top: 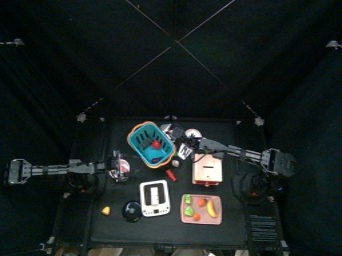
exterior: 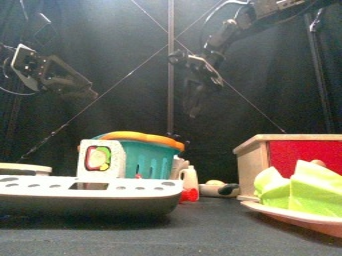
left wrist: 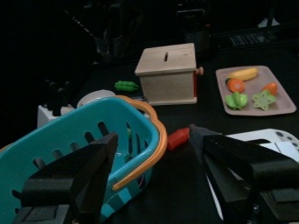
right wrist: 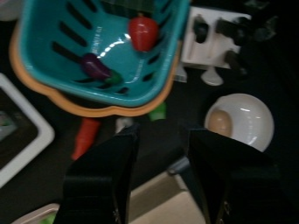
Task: Grab pairing knife
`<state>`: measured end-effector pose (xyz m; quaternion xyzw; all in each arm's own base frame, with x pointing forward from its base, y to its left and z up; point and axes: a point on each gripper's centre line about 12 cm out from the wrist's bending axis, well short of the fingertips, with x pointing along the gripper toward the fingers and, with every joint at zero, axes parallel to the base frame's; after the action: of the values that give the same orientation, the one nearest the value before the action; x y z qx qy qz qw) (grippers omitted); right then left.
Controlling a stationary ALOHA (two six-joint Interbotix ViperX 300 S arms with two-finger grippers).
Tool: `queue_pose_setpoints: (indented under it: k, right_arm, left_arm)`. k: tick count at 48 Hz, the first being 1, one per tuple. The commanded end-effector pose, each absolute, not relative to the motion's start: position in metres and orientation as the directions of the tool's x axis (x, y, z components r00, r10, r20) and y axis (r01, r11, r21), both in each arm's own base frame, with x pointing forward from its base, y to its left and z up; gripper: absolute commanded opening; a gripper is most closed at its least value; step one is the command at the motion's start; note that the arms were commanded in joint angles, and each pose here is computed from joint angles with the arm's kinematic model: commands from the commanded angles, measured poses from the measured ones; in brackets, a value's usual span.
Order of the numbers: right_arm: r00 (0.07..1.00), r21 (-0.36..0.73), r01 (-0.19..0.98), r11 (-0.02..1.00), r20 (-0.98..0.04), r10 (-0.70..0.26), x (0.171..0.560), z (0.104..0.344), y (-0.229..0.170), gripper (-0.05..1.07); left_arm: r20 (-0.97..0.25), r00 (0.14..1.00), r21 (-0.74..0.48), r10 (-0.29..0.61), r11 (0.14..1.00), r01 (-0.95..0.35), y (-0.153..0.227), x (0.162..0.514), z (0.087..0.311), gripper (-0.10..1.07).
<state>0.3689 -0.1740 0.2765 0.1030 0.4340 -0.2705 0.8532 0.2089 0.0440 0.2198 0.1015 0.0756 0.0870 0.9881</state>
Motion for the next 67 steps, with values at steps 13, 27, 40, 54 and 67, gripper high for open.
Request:
queue_pose_setpoints:
  k: [13,27,40,54,67]
  right_arm:
    - [0.536,-0.053,0.607,0.793,-0.710,-0.457,0.360,0.281,-0.216,0.78]
    - [0.519,-0.056,0.625,0.778,-0.715,-0.468,0.367,0.266,-0.236,0.78]
    - [0.517,-0.067,0.630,0.774,-0.707,-0.483,0.371,0.263,-0.246,0.78]
    - [0.498,-0.071,0.642,0.764,-0.719,-0.485,0.375,0.253,-0.258,0.78]
    - [0.486,-0.071,0.648,0.758,-0.728,-0.484,0.376,0.246,-0.263,0.77]
  left_arm:
    - [-0.116,0.974,0.216,0.195,0.962,-0.167,0.046,0.211,0.225,0.98]
    - [-0.116,0.973,0.216,0.201,0.961,-0.173,0.047,0.210,0.225,0.98]
    - [-0.116,0.972,0.216,0.204,0.960,-0.176,0.048,0.210,0.225,0.98]
    - [-0.121,0.971,0.216,0.204,0.961,-0.175,0.048,0.210,0.224,0.98]
    - [-0.119,0.972,0.216,0.204,0.960,-0.175,0.048,0.210,0.224,0.98]
